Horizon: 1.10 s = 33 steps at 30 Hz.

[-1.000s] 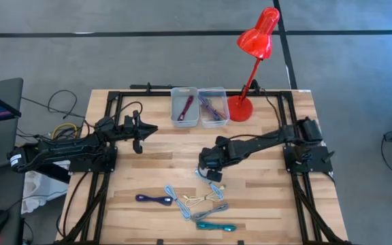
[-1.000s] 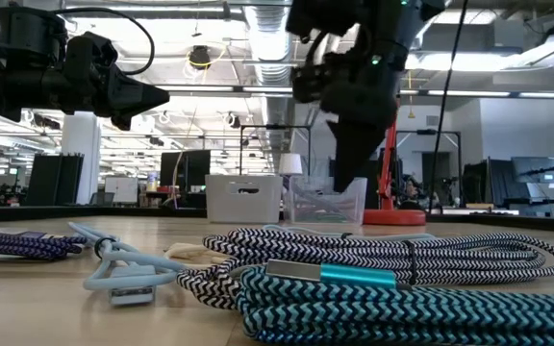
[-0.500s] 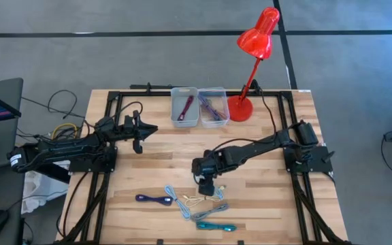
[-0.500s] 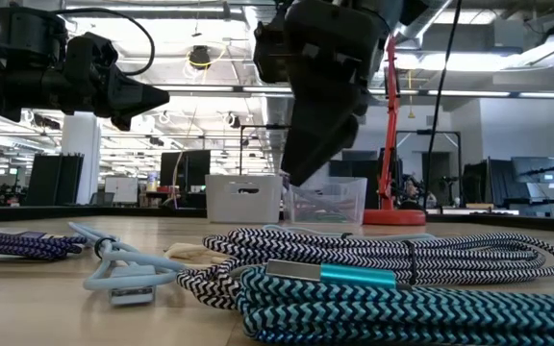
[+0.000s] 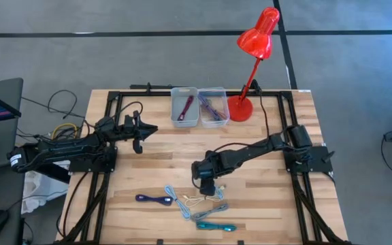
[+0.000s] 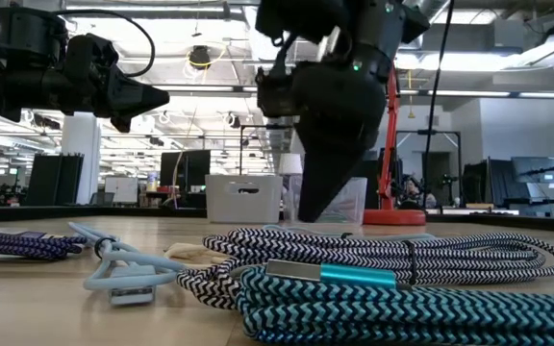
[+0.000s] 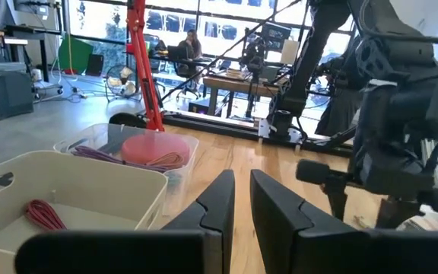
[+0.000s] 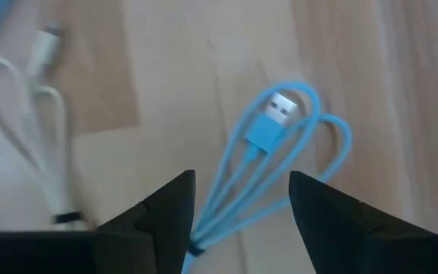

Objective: Pick & Place USB Port
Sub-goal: Put the top light blue charger cable into the transparent bin

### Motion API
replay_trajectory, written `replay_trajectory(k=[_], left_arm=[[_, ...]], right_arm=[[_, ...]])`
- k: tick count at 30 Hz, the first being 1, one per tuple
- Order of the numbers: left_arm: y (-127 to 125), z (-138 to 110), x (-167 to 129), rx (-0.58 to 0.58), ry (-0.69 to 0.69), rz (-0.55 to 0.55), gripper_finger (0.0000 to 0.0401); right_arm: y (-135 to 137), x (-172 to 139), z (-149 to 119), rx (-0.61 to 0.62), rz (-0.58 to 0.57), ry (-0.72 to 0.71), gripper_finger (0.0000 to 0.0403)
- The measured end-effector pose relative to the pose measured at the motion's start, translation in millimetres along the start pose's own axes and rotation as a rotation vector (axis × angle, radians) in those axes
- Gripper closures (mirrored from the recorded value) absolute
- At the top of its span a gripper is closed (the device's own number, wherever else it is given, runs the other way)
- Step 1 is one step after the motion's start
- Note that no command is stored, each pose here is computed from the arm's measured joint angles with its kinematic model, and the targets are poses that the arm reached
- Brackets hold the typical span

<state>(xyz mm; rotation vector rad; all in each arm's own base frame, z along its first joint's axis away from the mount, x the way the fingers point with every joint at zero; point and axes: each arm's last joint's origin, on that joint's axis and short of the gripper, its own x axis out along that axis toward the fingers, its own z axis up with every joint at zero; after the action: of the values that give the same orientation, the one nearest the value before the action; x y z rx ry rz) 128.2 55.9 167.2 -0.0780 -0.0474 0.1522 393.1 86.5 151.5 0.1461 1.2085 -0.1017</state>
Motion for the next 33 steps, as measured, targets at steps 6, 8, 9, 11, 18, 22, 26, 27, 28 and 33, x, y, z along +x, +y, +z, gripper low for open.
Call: replay_trajectory(k=[6,8,9,11,18,22,26,27,28,33], left_arm=[[0.0,0.0,0.0,0.0,0.0,0.0,0.0357],[0.0,0.0,0.0,0.0,0.0,0.0,0.0357],[0.0,0.0,0.0,0.0,0.0,0.0,0.0357],[0.0,0.0,0.0,0.0,0.0,0.0,0.0357],[0.0,0.0,0.0,0.0,0.0,0.0,0.0357],[0.0,-0.2,0.0,0.0,0.001,0.0,0.0357],[0.0,-0.1,0.0,0.0,0.001,0.0,0.0357],[0.1,-0.1,0.0,0.0,0.001,0.0,0.0357],[0.1,-0.1,0.0,0.0,0.001,0.0,0.0357],[0.1,-0.1,0.0,0.0,0.001,0.0,0.0357]], right_arm=[[-2.6,2.8,-3.8,0.01,-0.057,0.027,0.0201],[-3.0,2.8,-4.1,0.01,-0.067,0.028,0.0203],[-3.0,2.8,-4.2,0.01,-0.067,0.029,0.0205],[-3.0,3.0,-4.4,0.01,-0.066,0.031,0.0211],[-2.1,17.4,-10.7,0.008,-0.046,0.088,0.0229],[-0.5,24.4,-13.0,-0.023,-0.051,0.098,0.0239],[-1.3,25.1,-13.3,-0.025,-0.069,0.095,0.0278],[-1.6,25.1,-13.2,-0.027,-0.078,0.091,0.0295],[-1.8,25.2,-13.2,-0.032,-0.085,0.089,0.0313],[-2.1,26.0,-13.5,-0.064,-0.091,0.09,0.0393]])
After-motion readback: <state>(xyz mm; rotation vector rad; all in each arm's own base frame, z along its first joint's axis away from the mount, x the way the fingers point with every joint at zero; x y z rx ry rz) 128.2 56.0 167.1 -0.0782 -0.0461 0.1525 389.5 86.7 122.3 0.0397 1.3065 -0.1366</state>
